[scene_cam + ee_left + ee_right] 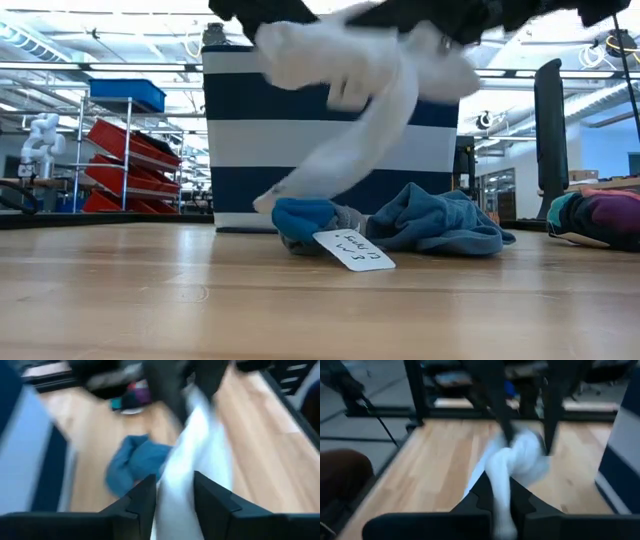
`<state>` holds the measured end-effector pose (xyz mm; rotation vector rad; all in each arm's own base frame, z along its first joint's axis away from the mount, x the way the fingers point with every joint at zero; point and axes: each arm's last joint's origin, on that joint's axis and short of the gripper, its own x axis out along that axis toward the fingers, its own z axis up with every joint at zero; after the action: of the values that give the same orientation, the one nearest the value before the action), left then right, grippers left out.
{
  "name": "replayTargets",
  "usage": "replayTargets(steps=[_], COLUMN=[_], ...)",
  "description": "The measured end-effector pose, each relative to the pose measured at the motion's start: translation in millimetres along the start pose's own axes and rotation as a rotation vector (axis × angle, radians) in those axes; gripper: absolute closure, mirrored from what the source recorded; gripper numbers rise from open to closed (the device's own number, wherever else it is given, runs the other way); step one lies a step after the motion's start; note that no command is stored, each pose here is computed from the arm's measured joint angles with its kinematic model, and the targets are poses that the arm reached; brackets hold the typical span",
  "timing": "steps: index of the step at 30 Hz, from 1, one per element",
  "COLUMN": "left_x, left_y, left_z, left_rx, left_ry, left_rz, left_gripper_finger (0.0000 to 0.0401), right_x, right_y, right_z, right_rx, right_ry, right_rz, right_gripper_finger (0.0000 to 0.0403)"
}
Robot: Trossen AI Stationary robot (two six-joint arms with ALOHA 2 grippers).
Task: Sort clothes
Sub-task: Put the white socks into the blue bin
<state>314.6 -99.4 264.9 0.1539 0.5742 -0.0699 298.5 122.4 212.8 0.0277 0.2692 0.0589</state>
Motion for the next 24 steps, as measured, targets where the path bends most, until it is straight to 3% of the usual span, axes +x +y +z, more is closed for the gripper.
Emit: replayTargets(steps=[3, 8, 12, 16, 20, 24], left_x=[-18.0, -48.9, -54.5, -51.5, -47.8, -46.8], left_y=[5.7, 7.5, 4.4, 2.9, 4.2, 6.9], left_z=[5.0, 17.2, 18.2, 17.4, 16.8, 17.3], left_rx=[-0.026, -0.045, -0.034, -0.03, -0.015, -0.018], left_ry=[-0.014, -0.103, -0.114, -0.109, -0.105, -0.108], left_rz=[0.042, 0.036, 0.042, 0.055, 0.07, 0.081], left_gripper_finger=[0.0261, 0.0261, 0.0261, 0.0261, 0.0261, 0.026], right_x=[-16.6, -46.8, -73.7, -94.0, -83.1, -51.1], right_y=[2.9, -0.7, -17.2, -51.8, -102.8, -159.6], right_z=[16.9, 46.5, 85.2, 117.8, 129.6, 124.7], right_rx=[-0.019, -0.076, -0.135, -0.15, -0.076, 0.055], right_ry=[-0.053, -0.168, -0.401, -0.626, -0.569, -0.347], right_rz=[-0.007, -0.127, -0.298, -0.512, -0.666, -0.659], right_gripper_finger=[0.0398, 0.04, 0.0401, 0.0402, 0.0402, 0.0402])
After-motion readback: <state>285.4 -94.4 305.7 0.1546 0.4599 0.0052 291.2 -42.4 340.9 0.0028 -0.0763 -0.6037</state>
